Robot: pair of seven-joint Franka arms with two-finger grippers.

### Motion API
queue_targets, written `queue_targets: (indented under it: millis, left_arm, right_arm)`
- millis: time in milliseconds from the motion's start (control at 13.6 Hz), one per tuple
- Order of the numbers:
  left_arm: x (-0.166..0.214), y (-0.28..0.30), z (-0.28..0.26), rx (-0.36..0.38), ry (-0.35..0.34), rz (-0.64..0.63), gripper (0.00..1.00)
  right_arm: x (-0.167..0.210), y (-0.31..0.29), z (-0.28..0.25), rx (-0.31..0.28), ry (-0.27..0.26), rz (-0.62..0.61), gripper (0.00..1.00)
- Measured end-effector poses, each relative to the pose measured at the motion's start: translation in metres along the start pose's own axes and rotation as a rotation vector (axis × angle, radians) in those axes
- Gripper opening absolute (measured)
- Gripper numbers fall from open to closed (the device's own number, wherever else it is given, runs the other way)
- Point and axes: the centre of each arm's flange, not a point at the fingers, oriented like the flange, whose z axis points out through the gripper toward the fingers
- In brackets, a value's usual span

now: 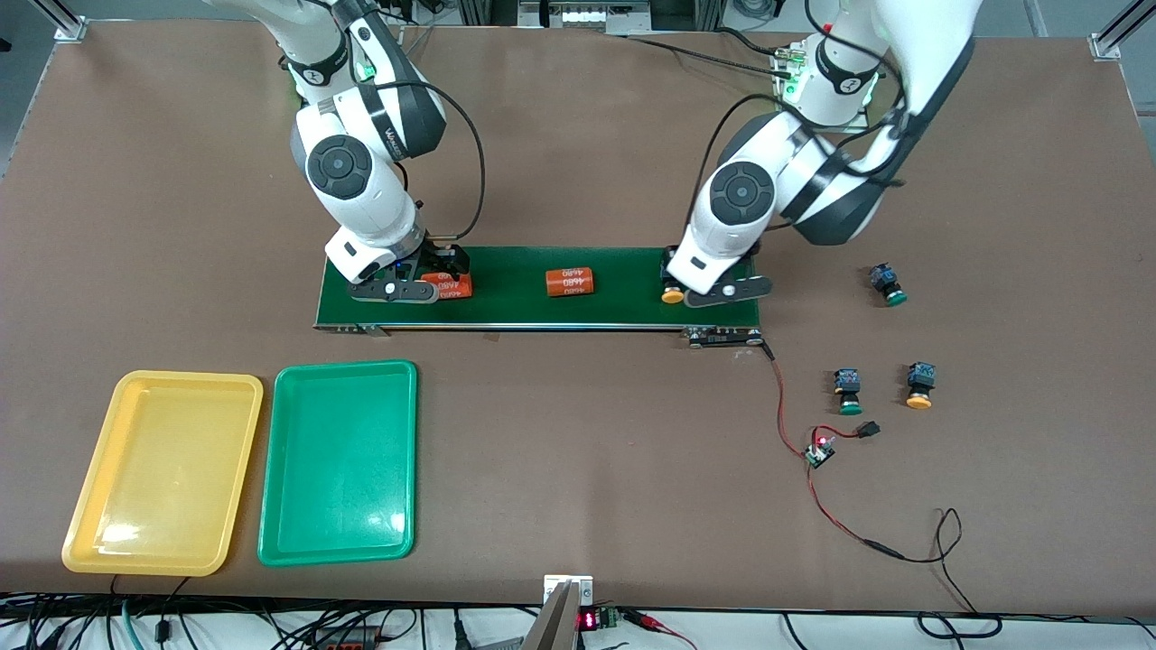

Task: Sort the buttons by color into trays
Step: 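Grasp another yellow button with the left gripper while the right gripper moves over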

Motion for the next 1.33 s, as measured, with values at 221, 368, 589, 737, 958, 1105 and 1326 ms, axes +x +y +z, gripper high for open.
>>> queue_targets:
  millis: [221,368,589,737,958,1105,1326]
  left_arm:
    - [0.03,-0.041,-0.017,0.045,-0.036,-0.048,1.0]
    - [0.061,-0.079,-0.007,0.05,-0.057,-0.004,1.0]
    - [0.124,-0.167,0.014,0.024,-0.051,0.118,1.0]
    - [0.167,-0.235,0.031,-0.013,0.015,0.241,1.0]
    - [0.214,-0.32,0.071,-0.015,0.116,0.367,1.0]
    - [0.231,-0.34,0.096,-0.008,0.178,0.425,1.0]
    - [0.25,-0.333,0.129,-0.018,0.268,0.459,1.0]
  right_arm:
    - [0.0,0.0,0.0,0.0,0.0,0.004,1.0]
    - [0.0,0.0,0.0,0.0,0.0,0.007,1.0]
    - [0.001,0.002,-0.001,0.0,0.002,0.011,1.0]
    - [0.001,0.003,-0.003,-0.001,-0.002,0.013,1.0]
    - [0.002,0.006,-0.008,0.002,0.003,0.018,1.0]
    - [0.003,0.005,-0.011,0.006,0.008,0.018,1.0]
    - [-0.003,-0.005,-0.011,0.007,0.008,-0.001,1.0]
